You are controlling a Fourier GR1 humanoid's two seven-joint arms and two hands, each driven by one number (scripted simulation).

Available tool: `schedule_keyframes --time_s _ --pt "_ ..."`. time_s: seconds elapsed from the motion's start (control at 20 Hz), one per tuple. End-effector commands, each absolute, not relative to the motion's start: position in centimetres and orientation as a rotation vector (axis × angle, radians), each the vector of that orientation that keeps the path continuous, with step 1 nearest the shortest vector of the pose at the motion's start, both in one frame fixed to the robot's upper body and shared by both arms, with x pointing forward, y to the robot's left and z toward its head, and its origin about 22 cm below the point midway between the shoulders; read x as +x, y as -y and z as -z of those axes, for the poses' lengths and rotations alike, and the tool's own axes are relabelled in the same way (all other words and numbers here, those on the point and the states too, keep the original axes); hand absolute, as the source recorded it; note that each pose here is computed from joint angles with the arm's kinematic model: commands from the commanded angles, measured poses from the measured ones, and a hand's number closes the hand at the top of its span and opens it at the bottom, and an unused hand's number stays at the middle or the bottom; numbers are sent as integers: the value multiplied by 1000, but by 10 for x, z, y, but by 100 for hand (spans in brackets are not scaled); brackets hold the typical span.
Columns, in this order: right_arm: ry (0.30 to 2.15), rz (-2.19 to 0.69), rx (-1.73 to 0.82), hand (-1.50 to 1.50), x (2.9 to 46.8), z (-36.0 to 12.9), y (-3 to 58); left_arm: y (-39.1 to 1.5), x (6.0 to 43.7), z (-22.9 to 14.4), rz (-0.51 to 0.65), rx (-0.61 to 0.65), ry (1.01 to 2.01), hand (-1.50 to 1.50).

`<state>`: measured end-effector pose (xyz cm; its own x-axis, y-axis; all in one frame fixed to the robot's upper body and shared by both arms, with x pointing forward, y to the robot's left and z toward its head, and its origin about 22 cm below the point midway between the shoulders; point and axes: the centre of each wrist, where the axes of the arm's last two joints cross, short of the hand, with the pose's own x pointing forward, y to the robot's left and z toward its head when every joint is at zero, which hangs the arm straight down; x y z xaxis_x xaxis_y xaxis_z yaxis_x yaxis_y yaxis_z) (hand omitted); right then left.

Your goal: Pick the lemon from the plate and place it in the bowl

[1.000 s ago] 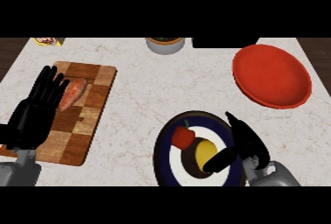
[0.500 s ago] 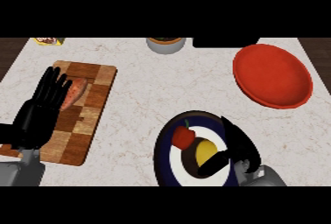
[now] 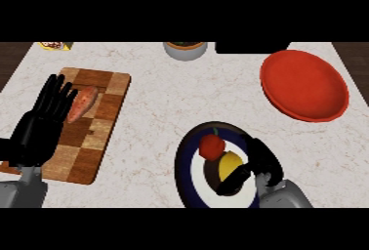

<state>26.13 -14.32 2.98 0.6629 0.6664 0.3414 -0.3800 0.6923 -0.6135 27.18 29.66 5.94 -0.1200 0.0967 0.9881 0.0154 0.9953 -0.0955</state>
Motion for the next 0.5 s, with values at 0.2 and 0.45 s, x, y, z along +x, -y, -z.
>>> schedule_keyframes --time_s 0.2,0.45 --pt "449 -792 -607 150 268 -22 130 -312 277 -54 -71 -72 1700 0" --pt "454 -820 -634 150 280 -26 138 -296 270 -65 -75 -86 1698 0"
